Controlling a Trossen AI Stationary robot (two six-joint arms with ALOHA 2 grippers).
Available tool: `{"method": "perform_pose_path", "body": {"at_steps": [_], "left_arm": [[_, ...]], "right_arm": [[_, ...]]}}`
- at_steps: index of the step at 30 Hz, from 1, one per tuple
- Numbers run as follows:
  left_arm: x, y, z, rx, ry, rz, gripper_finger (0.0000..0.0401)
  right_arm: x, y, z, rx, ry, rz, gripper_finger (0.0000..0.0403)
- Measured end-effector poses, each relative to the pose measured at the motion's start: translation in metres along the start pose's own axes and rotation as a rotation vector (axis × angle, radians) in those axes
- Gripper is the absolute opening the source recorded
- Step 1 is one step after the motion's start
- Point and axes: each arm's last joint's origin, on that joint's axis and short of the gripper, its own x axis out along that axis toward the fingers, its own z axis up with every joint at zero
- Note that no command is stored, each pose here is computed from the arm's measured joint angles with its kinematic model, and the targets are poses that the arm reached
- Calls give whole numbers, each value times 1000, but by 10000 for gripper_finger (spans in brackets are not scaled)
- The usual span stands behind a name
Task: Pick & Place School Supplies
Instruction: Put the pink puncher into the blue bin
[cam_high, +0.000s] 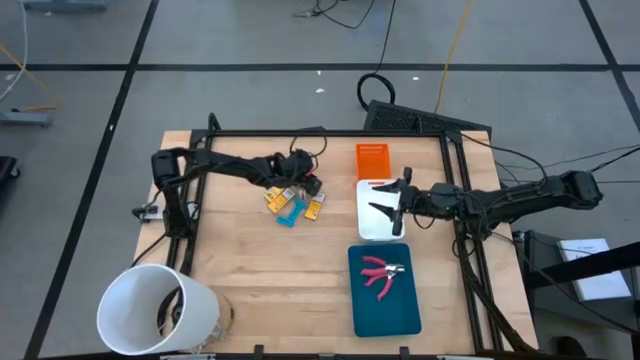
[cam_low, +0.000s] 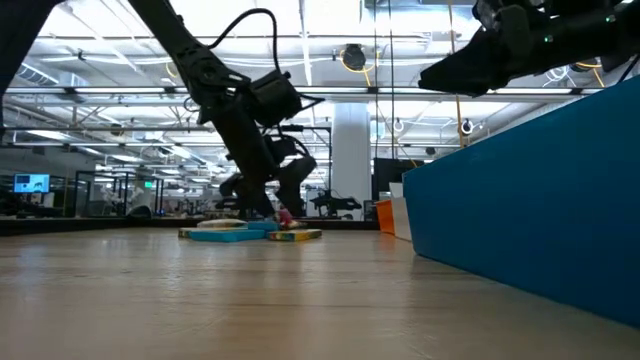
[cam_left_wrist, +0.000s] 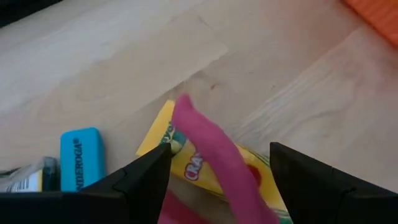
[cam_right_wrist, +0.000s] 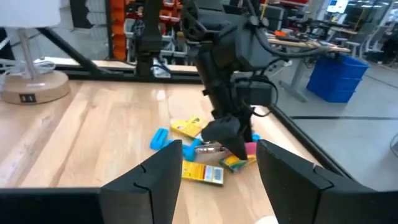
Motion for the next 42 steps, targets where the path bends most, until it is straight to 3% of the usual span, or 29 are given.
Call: {"method": "perform_pose_path", "body": {"at_steps": [8, 25, 36, 42], "left_arm": [[0, 2, -5, -15, 38, 53, 273], [0, -2, -4, -24, 8, 32, 269], [0, -2, -4, -29, 7, 27, 148], [0, -3, -3, 24, 2, 24, 105]], "right_arm": [[0, 0, 0, 17, -5, 2, 196], [0, 0, 0, 56, -4, 1, 196], [0, 0, 0, 57, -4, 0, 196], [0, 0, 0, 63, -3, 0, 196]]}}
